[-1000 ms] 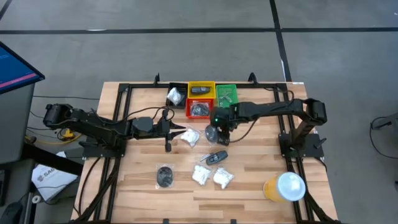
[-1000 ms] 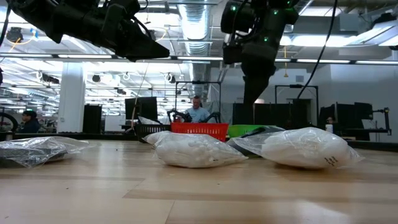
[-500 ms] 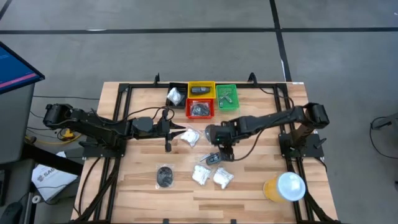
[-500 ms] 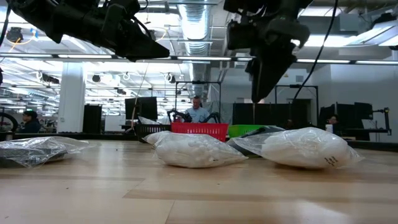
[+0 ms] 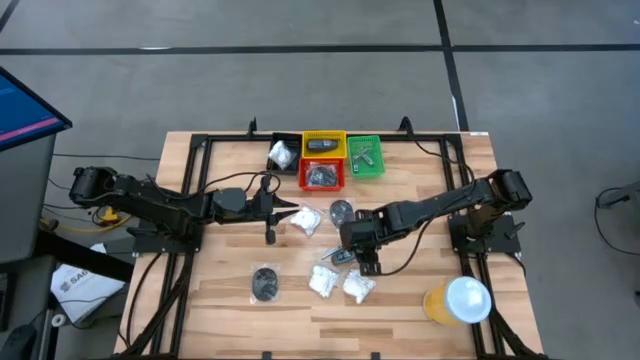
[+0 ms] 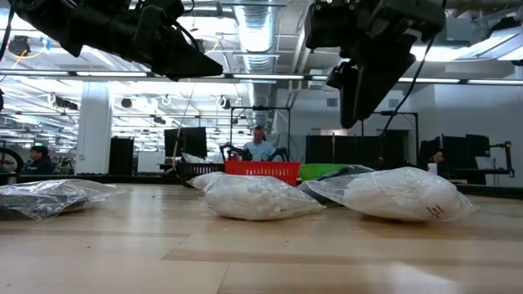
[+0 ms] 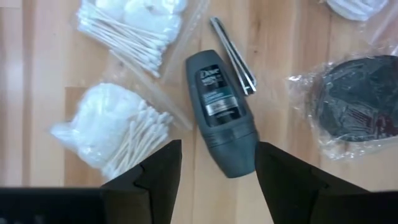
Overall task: Pick & Place Travel size toiletries
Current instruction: Put the black deodorant into the yellow bin
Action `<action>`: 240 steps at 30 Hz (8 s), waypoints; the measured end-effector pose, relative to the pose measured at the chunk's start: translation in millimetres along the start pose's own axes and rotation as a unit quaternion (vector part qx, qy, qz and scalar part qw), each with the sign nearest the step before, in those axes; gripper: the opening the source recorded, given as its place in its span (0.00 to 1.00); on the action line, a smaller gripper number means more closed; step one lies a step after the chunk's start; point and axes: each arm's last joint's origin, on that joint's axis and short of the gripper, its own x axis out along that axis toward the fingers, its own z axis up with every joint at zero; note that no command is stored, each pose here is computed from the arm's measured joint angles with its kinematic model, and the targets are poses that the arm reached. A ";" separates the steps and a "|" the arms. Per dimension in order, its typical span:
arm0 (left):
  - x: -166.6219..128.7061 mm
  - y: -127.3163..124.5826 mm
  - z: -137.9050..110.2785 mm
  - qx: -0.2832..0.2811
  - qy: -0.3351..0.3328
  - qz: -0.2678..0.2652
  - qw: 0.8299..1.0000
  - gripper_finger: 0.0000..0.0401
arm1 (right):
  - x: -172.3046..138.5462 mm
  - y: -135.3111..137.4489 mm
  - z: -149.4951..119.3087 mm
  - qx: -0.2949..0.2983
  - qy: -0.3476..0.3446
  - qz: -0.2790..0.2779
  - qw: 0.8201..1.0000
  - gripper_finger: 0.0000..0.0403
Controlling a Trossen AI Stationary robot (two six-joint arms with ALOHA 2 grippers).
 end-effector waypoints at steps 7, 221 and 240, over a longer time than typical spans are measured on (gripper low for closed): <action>0.0 -0.1 0.0 -0.008 0.000 0.000 1.000 0.13 | 0.3 1.4 1.6 -0.001 -0.009 0.001 1.000 0.46; 0.0 0.0 -0.3 -0.008 0.002 0.000 1.000 0.13 | -42.0 -302.3 50.6 0.158 -0.186 -0.166 0.955 0.50; 0.0 -0.1 -0.3 -0.008 0.002 0.000 1.000 0.13 | 2.1 -341.2 31.8 0.221 -0.157 -0.154 0.950 0.51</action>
